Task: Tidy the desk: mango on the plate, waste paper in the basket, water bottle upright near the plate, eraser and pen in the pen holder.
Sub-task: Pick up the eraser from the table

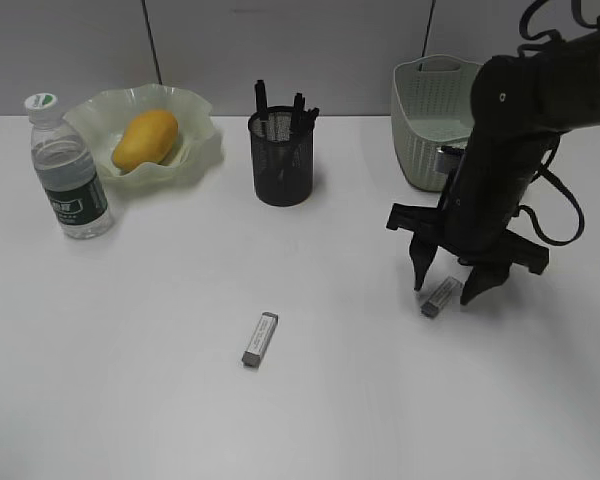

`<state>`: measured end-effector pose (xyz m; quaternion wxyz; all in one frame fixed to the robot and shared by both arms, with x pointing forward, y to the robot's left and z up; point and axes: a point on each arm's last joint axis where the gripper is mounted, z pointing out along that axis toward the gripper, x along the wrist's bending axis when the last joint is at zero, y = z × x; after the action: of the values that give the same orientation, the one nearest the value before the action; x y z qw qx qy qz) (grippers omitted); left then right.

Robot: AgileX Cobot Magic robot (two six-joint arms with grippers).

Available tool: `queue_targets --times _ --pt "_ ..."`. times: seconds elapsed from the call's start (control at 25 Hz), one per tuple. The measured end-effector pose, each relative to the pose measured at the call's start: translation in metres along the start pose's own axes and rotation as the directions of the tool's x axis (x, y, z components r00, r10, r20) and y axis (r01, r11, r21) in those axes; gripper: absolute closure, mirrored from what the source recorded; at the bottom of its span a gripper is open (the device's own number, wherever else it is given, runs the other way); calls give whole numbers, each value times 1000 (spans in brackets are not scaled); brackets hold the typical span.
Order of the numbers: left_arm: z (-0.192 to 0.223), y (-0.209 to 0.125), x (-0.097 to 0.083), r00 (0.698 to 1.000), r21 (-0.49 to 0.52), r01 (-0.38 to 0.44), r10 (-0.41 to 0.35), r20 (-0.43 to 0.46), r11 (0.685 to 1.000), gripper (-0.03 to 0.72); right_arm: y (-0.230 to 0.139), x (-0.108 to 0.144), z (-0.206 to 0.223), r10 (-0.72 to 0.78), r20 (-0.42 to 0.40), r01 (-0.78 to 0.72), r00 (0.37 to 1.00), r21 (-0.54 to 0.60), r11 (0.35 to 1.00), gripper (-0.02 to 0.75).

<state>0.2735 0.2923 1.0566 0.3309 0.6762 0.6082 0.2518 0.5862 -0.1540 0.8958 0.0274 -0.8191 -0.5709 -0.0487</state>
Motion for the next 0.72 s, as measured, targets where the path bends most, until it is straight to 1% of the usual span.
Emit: queue_targets --times 0.16,0.32,0.56,0.72 --pt "0 0 0 1000 0 0 0 0 1000 315 0 -3 8 14 37 -15 999 12 1000 302" --pt "0 0 0 1000 0 0 0 0 1000 315 2 -2 9 28 34 -28 999 -4 1000 304" --pt "0 0 0 1000 0 0 0 0 1000 315 4 -3 12 21 43 -20 999 -23 1000 379" --pt "0 0 0 1000 0 0 0 0 1000 315 4 -4 17 24 51 -23 998 -14 1000 392"
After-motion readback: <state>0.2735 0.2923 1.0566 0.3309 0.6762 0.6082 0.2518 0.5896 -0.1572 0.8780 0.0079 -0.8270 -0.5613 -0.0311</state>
